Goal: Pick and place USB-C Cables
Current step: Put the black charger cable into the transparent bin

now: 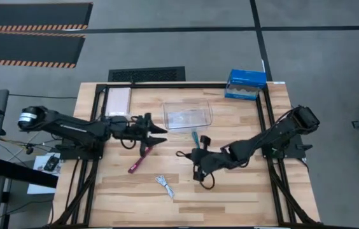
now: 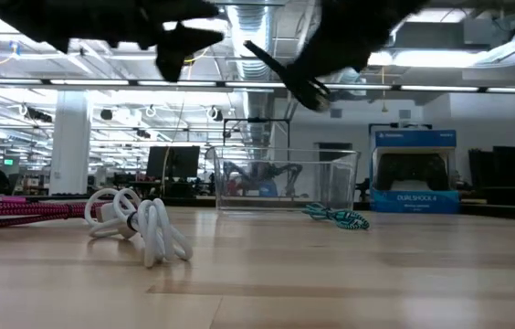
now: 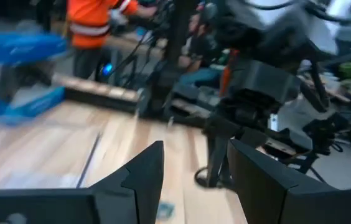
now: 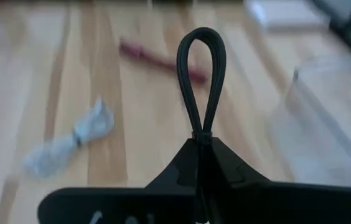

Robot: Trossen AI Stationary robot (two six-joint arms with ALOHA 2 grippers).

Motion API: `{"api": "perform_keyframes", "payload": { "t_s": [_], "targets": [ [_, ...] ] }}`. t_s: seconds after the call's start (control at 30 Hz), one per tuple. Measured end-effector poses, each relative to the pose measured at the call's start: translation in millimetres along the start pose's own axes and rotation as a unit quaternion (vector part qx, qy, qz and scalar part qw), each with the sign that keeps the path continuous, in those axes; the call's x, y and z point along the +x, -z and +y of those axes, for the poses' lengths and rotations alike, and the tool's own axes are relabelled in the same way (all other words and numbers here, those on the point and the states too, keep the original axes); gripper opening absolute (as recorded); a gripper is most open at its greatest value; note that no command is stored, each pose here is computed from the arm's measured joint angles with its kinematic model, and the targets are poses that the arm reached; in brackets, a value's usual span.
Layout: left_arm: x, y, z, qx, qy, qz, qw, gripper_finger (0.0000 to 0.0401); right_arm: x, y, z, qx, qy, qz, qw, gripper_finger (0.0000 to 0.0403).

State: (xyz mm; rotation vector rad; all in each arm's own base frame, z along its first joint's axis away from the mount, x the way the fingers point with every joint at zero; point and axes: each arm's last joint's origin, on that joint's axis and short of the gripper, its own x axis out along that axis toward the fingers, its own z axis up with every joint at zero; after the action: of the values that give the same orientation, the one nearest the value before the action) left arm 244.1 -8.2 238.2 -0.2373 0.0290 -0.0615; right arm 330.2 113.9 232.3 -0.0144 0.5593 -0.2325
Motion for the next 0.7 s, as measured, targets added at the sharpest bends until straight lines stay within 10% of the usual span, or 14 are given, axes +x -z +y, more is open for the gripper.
{"api": "perform_keyframes", "payload": {
  "t_s": [0.7],
  "targets": [
    [29.6,20.5,1.3,0.013,0.073,-0.035,0.997,0.0165,13.1,-30.8,-27.7,-0.014,0.022,-0.102,0.994,0.0022]
  ]
}}
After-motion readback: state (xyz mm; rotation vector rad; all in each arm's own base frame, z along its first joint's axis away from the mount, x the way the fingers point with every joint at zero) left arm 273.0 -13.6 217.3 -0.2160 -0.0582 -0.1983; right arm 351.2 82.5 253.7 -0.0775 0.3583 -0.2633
